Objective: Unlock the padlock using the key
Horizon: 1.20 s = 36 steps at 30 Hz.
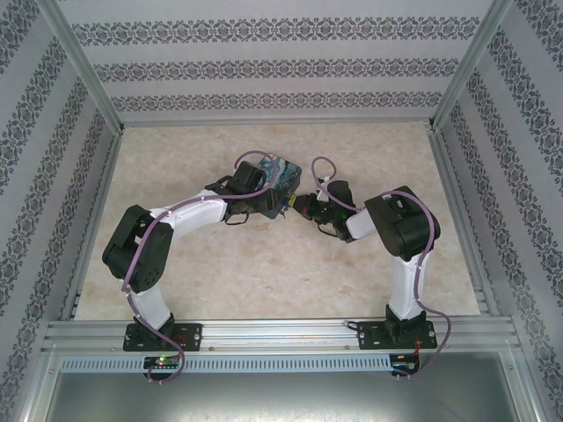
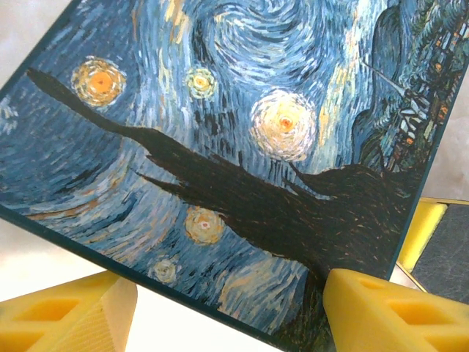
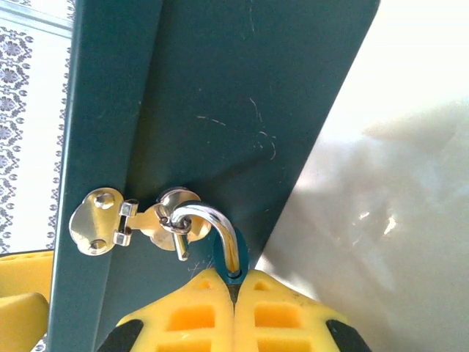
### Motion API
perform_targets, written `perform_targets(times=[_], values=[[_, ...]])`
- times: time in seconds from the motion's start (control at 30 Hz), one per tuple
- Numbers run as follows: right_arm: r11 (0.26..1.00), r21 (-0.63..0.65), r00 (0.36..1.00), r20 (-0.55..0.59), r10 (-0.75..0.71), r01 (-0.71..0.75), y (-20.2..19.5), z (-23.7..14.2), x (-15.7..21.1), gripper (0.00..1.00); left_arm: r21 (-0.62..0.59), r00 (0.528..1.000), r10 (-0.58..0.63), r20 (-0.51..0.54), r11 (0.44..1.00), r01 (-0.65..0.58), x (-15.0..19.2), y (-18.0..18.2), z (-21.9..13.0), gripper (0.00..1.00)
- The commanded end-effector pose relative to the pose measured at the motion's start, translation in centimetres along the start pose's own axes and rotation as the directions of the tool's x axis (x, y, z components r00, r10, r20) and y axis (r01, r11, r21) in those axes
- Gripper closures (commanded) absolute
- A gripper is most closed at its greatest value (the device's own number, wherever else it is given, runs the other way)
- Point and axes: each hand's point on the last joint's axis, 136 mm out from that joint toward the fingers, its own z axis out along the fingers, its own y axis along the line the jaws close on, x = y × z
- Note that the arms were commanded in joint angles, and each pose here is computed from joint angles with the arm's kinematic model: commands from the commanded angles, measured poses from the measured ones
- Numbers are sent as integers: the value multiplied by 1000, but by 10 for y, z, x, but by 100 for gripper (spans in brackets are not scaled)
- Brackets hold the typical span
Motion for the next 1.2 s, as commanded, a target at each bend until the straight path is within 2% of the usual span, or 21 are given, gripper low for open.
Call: perform_targets(times=[0.0,0.77,1.17], values=[[998,23,998,41,53,-54,2,-4,-19,100,-132,970,12,-241,990,-46,70,43,21,31],[978,187,995,49,87,-95,-10,-13,-54,100,-135,967,15,-253,990,-51,71,43,24,32],[921,390,1000,21,-15,6,-12,-20,-52,100,-131,965,15,-261,990,-51,72,41,25,32]])
